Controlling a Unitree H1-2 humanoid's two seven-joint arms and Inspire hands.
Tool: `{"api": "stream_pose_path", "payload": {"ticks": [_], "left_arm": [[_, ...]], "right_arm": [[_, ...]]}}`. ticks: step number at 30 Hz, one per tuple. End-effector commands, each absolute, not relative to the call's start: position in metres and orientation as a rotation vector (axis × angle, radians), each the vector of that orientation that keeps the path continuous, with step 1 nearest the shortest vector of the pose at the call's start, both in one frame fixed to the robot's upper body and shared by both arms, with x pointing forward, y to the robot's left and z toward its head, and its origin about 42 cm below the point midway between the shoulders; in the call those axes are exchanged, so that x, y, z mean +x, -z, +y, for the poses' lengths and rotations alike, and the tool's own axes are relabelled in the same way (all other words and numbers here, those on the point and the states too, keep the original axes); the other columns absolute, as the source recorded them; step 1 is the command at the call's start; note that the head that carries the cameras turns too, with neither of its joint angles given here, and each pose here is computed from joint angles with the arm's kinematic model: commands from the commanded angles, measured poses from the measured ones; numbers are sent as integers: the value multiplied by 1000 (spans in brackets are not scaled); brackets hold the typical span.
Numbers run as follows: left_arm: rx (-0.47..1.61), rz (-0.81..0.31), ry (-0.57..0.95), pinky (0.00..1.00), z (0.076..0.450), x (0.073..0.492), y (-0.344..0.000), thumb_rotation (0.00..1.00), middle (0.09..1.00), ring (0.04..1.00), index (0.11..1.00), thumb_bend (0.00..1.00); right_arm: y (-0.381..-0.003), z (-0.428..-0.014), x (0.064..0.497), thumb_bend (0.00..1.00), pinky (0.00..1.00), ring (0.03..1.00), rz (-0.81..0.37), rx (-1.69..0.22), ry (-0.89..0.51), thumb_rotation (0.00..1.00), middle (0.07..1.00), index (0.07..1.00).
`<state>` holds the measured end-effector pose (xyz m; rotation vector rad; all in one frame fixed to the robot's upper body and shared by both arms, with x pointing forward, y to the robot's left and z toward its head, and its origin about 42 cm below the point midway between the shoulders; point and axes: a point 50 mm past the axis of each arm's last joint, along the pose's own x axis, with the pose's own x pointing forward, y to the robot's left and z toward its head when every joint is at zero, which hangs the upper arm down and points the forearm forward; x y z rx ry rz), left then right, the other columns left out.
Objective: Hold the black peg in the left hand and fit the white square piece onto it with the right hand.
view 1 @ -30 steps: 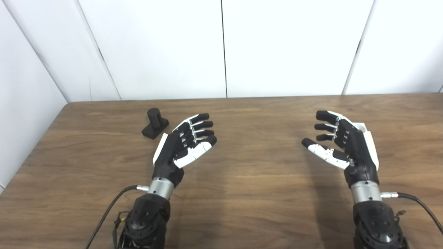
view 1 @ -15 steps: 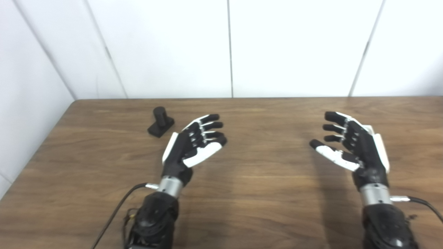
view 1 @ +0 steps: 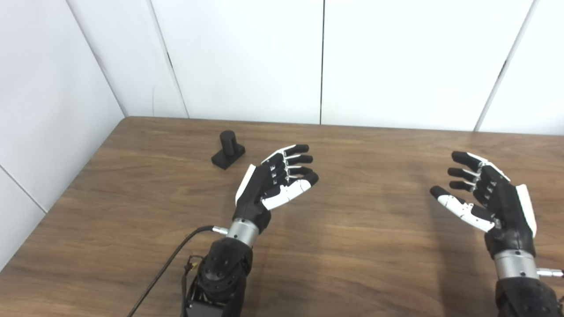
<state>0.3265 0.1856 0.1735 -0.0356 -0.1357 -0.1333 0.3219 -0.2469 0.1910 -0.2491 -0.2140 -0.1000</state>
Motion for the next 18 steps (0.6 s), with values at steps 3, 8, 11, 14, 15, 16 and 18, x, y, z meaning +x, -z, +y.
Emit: {"api": "stream_pose_path", "payload": {"ticks": [3,8,11,14,15,16,18], "left_arm": [[-18,-236,132,575,186,332,-198,271,732,681,747,718],[62,-292,72,537,194,333,-205,244,718,659,726,715],[143,-321,25,528,202,334,-214,217,734,675,722,688],[247,-357,-8,540,212,336,-223,174,752,692,721,652],[271,-363,-15,550,215,337,-225,169,751,692,717,658],[306,-373,-24,553,219,339,-228,167,750,691,716,661],[361,-385,-37,573,226,342,-232,147,742,689,707,671]], "right_arm": [[-216,-242,327,577,670,721,-300,-253,105,116,782,726],[-218,-242,327,572,669,723,-295,-257,108,94,786,726],[-218,-242,328,575,656,717,-294,-257,112,94,781,722],[-218,-243,329,575,638,714,-293,-252,109,85,783,722],[-218,-243,330,575,637,713,-293,-252,109,80,781,721],[-219,-243,330,576,637,712,-295,-251,110,78,781,721],[-219,-243,330,580,639,709,-297,-246,110,77,777,719]]}}
